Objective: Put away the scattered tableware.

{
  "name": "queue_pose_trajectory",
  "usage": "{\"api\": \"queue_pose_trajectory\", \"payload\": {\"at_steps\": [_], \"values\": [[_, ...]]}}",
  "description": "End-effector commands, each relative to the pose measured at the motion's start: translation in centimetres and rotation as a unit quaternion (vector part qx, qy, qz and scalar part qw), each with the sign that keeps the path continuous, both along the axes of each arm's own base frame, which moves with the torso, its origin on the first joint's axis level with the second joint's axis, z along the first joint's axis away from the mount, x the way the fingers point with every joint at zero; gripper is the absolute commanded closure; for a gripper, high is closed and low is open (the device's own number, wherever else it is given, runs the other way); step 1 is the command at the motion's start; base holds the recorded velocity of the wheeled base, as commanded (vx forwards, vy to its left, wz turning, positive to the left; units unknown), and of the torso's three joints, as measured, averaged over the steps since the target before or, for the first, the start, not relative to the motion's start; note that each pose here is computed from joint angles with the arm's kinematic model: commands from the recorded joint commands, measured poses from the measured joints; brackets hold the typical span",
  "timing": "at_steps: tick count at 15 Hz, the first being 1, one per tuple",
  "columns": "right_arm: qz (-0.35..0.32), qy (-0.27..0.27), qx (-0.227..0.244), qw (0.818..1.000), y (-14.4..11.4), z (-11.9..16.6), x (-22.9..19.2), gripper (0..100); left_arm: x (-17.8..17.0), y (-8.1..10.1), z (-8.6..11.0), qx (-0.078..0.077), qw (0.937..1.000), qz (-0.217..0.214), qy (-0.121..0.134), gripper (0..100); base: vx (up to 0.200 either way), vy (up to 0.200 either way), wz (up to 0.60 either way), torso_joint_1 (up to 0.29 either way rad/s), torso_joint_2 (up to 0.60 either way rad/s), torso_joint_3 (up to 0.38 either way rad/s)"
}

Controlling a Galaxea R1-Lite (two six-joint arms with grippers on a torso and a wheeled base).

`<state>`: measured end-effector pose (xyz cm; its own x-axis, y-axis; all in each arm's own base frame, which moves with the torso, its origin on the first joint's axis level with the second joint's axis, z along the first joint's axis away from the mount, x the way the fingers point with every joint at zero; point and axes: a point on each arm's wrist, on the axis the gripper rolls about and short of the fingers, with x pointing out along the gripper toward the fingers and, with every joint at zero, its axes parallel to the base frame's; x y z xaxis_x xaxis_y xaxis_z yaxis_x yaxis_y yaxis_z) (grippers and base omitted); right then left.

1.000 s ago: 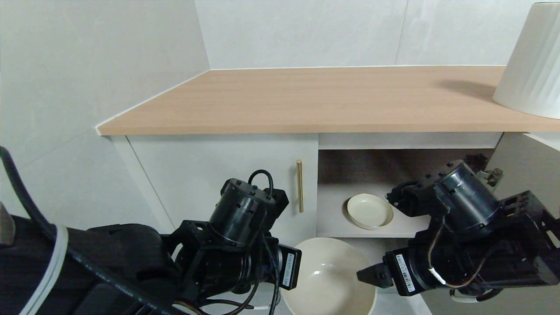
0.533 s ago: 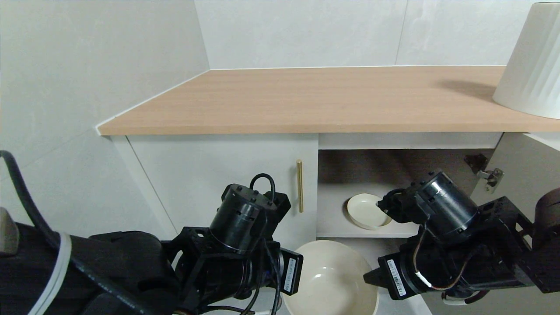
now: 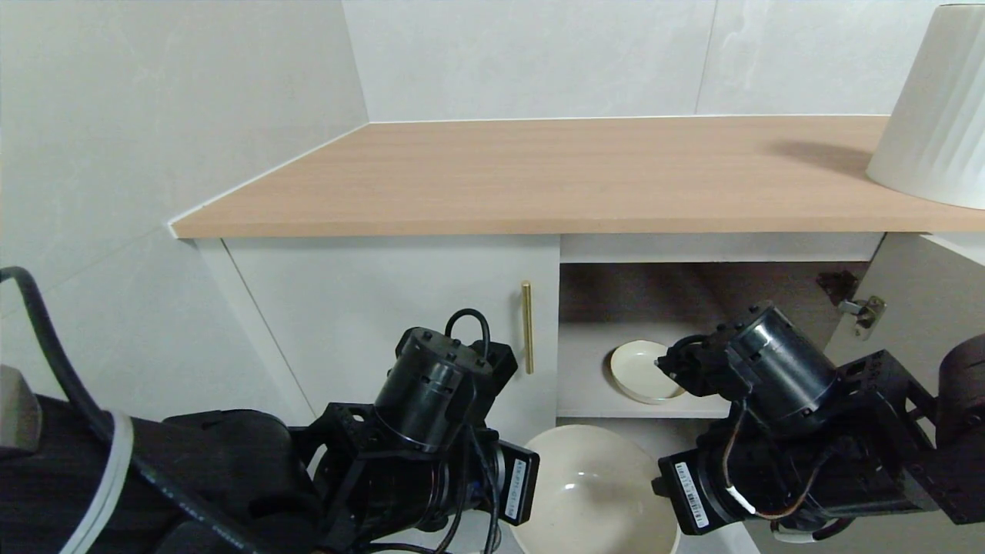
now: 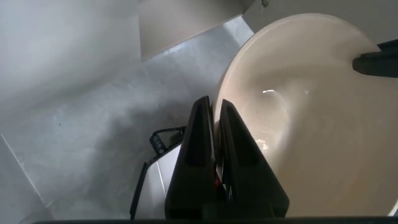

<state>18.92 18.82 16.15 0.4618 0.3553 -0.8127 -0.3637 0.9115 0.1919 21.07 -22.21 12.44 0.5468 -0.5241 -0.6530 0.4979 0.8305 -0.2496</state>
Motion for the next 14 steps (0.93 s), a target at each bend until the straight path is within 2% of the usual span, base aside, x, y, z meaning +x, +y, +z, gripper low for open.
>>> {"api": "queue_pose_trajectory", "payload": {"at_steps": [1, 2, 10, 12, 14], "values": [[0.001, 0.004, -0.005, 1.0, 0.1, -0.3, 0.1, 100, 0.0, 0.0, 0.1, -0.001, 1.0, 0.001, 0.0, 100, 0.0, 0.0, 0.0, 0.0, 0.0, 0.0], [0.001, 0.005, -0.006, 1.0, 0.1, -0.4, 0.1, 100, 0.0, 0.0, 0.1, -0.001, 1.0, 0.002, -0.001, 0, 0.0, 0.0, 0.0, 0.0, 0.0, 0.0], [-0.003, 0.01, -0.011, 1.0, 0.5, -1.1, 0.5, 100, 0.0, 0.1, 0.3, -0.004, 1.0, 0.003, -0.003, 0, 0.0, 0.0, 0.0, 0.0, 0.0, 0.0], [-0.005, -0.003, -0.004, 1.0, 0.6, -2.0, 0.7, 100, 0.0, 0.1, 0.2, -0.004, 1.0, 0.003, -0.002, 0, 0.0, 0.0, 0.0, 0.0, 0.0, 0.0], [-0.024, -0.038, 0.011, 0.999, 0.7, -3.2, 1.5, 100, 0.0, 0.1, 0.3, -0.005, 1.0, 0.004, -0.003, 0, 0.0, 0.0, 0.0, 0.0, 0.0, 0.0]]}}
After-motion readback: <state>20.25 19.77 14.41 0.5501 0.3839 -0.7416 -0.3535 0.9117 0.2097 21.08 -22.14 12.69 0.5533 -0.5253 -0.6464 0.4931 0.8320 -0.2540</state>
